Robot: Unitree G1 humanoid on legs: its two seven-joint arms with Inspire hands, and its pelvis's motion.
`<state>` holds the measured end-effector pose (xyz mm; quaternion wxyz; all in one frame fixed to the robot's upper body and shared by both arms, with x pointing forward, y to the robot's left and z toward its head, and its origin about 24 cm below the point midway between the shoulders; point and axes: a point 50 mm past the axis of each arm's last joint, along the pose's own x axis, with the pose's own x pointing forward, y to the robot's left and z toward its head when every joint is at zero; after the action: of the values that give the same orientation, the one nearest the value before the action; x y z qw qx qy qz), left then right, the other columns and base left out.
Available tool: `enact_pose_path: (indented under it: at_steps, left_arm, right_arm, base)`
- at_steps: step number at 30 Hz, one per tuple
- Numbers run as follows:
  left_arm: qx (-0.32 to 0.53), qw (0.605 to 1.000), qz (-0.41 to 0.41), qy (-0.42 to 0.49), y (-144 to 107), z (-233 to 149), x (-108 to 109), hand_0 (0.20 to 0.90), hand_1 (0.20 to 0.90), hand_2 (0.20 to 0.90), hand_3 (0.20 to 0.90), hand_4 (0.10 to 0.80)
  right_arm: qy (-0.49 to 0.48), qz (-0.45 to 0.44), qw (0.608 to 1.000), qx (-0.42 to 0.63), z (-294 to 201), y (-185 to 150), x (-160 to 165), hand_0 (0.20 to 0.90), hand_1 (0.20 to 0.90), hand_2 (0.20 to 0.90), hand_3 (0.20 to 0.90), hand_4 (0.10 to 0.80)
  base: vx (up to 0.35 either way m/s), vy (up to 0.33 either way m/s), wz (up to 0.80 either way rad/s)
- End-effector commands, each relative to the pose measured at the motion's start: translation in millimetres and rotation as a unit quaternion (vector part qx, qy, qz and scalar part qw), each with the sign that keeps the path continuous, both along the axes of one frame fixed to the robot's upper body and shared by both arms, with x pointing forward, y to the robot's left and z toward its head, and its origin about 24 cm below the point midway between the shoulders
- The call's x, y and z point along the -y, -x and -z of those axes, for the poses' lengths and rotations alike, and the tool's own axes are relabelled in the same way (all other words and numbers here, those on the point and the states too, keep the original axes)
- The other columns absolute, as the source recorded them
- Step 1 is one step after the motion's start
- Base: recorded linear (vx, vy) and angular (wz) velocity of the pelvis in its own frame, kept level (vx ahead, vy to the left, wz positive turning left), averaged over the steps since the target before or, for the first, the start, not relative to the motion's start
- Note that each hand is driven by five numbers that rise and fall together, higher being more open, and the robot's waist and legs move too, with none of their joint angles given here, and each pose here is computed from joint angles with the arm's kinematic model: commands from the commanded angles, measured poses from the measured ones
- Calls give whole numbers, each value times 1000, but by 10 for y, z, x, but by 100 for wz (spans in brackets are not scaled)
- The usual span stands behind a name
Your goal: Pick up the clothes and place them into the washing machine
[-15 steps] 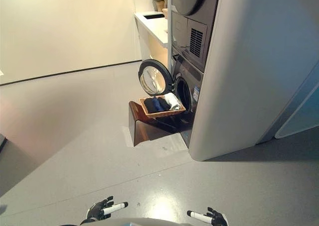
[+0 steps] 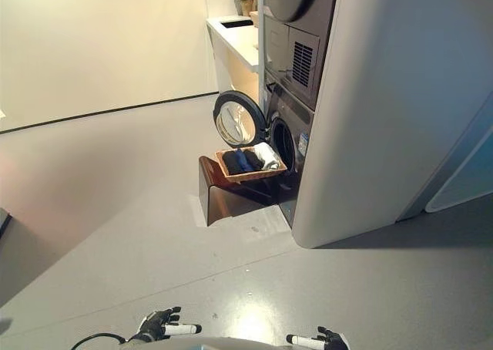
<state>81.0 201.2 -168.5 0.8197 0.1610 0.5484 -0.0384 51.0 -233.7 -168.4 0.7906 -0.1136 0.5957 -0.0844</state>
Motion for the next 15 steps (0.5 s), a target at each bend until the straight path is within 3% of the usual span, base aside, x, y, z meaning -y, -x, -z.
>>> enact_pose_path:
  at_steps: [1, 15]
  left_arm:
    - [9, 999, 32, -30, -175, -33, -42, 900, 900, 900, 900, 800]
    - [40, 999, 4, -18, -324, -67, 15, 900, 900, 900, 900, 800]
  right_arm:
    - [6, -43, 999, 31, -50, -401, -46, 900, 900, 900, 900, 800]
    - [20, -29, 999, 30, -84, -458, 64, 900, 900, 900, 900, 800]
  base:
    - [0, 0, 0]
    - [-1, 14, 0]
